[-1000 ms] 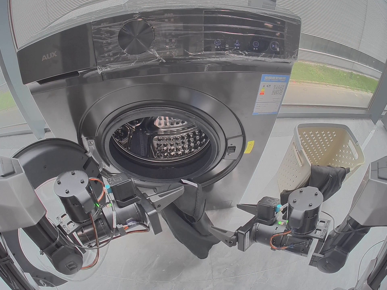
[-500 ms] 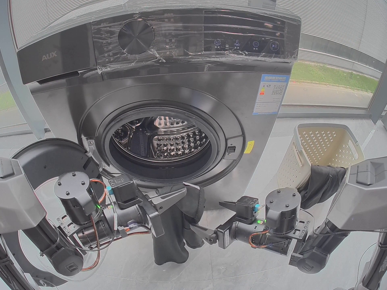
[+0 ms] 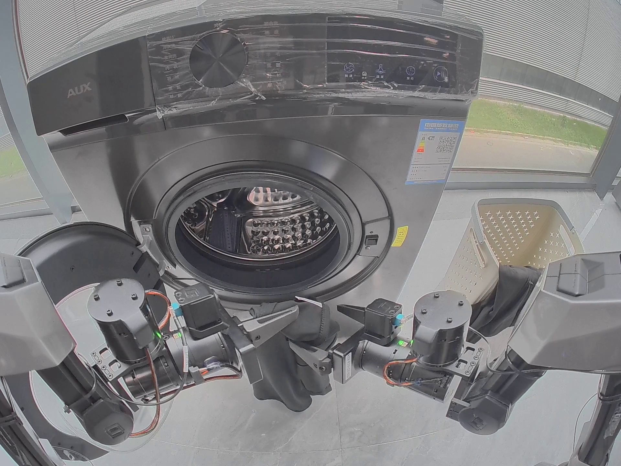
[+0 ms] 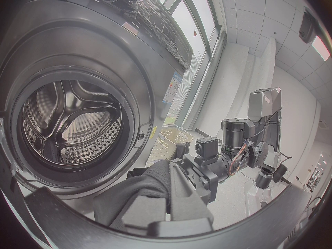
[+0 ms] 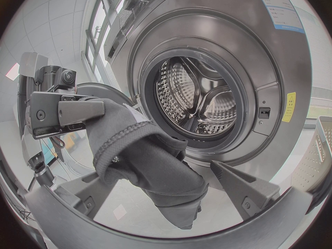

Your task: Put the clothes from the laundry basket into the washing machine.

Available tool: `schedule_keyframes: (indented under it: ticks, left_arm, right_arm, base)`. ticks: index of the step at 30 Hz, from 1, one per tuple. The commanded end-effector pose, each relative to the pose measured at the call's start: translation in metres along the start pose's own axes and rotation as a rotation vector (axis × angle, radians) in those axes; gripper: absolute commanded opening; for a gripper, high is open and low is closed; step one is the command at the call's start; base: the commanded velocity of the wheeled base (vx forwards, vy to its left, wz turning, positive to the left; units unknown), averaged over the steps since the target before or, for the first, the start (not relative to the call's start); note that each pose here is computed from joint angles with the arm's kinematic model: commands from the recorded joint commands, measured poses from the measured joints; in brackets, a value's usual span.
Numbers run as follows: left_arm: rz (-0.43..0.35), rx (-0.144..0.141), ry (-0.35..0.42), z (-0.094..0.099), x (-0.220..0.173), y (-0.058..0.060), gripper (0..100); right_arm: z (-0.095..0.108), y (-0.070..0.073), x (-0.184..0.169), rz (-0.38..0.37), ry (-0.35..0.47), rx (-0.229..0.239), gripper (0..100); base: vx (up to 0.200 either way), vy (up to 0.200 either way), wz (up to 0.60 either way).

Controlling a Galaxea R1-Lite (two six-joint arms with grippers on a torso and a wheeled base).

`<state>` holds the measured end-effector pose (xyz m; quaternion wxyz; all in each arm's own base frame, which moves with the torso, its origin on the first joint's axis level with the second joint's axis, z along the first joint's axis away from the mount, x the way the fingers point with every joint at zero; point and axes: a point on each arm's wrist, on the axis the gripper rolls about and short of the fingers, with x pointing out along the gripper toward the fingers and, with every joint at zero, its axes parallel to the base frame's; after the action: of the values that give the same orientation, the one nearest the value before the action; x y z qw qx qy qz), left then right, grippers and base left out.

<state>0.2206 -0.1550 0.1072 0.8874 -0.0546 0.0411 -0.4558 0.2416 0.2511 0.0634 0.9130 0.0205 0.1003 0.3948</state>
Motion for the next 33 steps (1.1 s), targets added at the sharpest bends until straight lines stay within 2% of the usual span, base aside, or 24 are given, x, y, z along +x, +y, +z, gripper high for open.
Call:
schedule_keyframes:
  ticks: [1,4,5,9,20,25,26,33]
  left_arm:
    - [0.001,0.000,0.001,0.000,0.000,0.001,0]
    - [0.004,0.001,-0.008,0.002,0.001,0.002,0]
    - [0.004,0.001,-0.008,0.002,0.001,0.002,0]
    - [0.004,-0.001,-0.010,0.002,0.000,0.001,0]
    - [0.000,-0.003,0.001,0.000,-0.001,-0.001,0]
    - [0.002,-0.001,-0.005,0.002,-0.001,0.000,0]
    - [0.002,-0.001,-0.006,0.002,-0.002,0.000,0]
    - [-0.001,0.002,0.000,0.001,-0.003,-0.002,0]
  right_arm:
    - [0.002,0.001,-0.002,0.001,-0.004,0.002,100]
    - [-0.002,0.001,-0.004,0.002,0.015,0.003,100]
    - [-0.002,0.001,-0.004,0.002,0.015,0.003,0]
    - [-0.008,0.003,-0.006,0.005,0.039,0.002,0]
    - [-0.003,0.004,-0.006,0.011,0.007,0.002,0]
    - [-0.013,0.003,-0.020,0.001,0.066,-0.002,0]
    - [-0.014,0.003,-0.022,0.000,0.072,0.000,100]
    - [-0.012,-0.004,-0.027,-0.020,0.077,0.002,100]
  base:
    - [0.000,0.000,0.00]
    - [0.000,0.000,0.00]
    - [0.000,0.000,0.00]
    - [0.000,0.000,0.00]
    - [0.000,0.000,0.00]
    - [0.000,0.000,0.00]
    - [0.000,0.000,0.00]
    - [0.000,0.000,0.00]
